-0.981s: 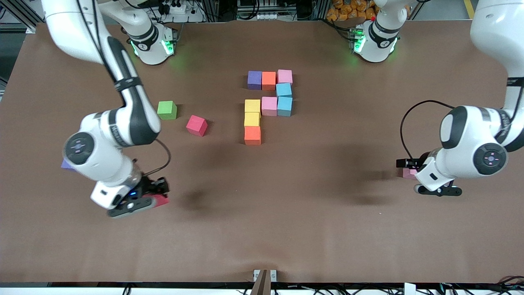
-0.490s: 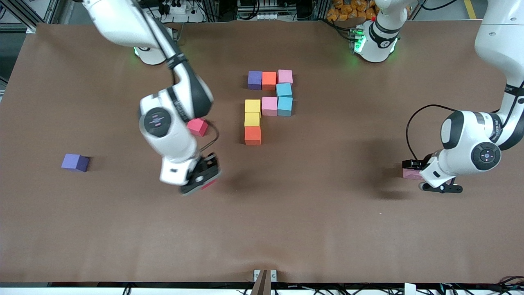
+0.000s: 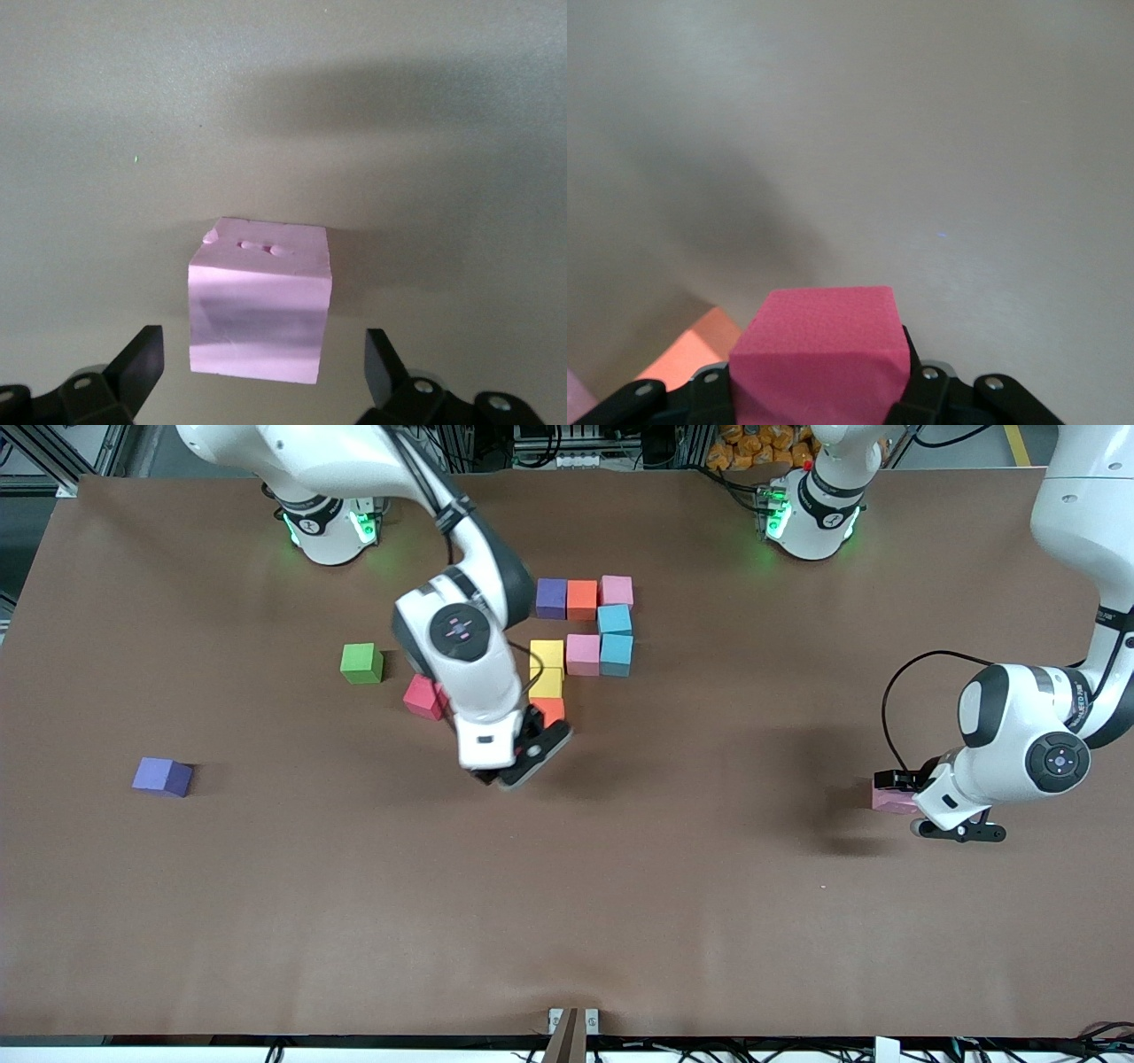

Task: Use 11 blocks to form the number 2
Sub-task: 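Carry red to the figure with the right gripper while the left reaches pink, then set red beside the figure with the right gripper while the left grasps pink, then carry pink toward the figure with the left gripper while the right releases red, then lower the pink block onto the figure with the left gripper while the right withdraws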

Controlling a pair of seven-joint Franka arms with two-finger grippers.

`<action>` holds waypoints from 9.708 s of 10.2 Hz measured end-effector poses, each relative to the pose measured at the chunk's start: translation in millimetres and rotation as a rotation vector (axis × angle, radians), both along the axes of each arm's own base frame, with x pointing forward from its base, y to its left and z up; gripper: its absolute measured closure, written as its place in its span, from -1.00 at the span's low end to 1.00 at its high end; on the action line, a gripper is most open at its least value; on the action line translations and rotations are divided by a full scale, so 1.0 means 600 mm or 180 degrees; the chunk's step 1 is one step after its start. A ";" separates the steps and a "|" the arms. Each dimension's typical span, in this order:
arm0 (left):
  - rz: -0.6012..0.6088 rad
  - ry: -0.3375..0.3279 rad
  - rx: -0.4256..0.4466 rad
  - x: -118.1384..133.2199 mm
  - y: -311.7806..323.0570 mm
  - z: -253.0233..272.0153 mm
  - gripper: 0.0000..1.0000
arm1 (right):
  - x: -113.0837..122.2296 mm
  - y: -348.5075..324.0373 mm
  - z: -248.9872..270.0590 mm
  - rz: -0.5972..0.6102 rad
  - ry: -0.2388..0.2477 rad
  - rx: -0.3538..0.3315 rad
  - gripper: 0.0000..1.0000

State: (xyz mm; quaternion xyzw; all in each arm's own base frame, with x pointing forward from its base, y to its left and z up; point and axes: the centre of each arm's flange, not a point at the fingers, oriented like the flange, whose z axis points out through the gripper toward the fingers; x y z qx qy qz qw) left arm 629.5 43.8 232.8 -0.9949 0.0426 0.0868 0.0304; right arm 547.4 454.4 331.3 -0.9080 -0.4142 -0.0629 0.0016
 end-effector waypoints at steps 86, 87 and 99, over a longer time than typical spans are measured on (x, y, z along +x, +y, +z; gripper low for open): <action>0.5117 0.0608 0.0215 -0.233 -0.725 0.056 -0.19 | 0.205 -0.456 0.219 -0.1544 -0.0223 0.0166 -1.00; 0.5108 0.0631 0.0234 -0.234 -0.729 0.049 -0.19 | 0.213 -0.476 0.220 -0.1994 -0.0213 0.0224 -1.00; 0.5285 0.0589 0.0284 -0.233 -0.772 -0.014 -0.19 | 0.122 -0.775 0.434 -0.3402 0.0049 0.0247 -1.00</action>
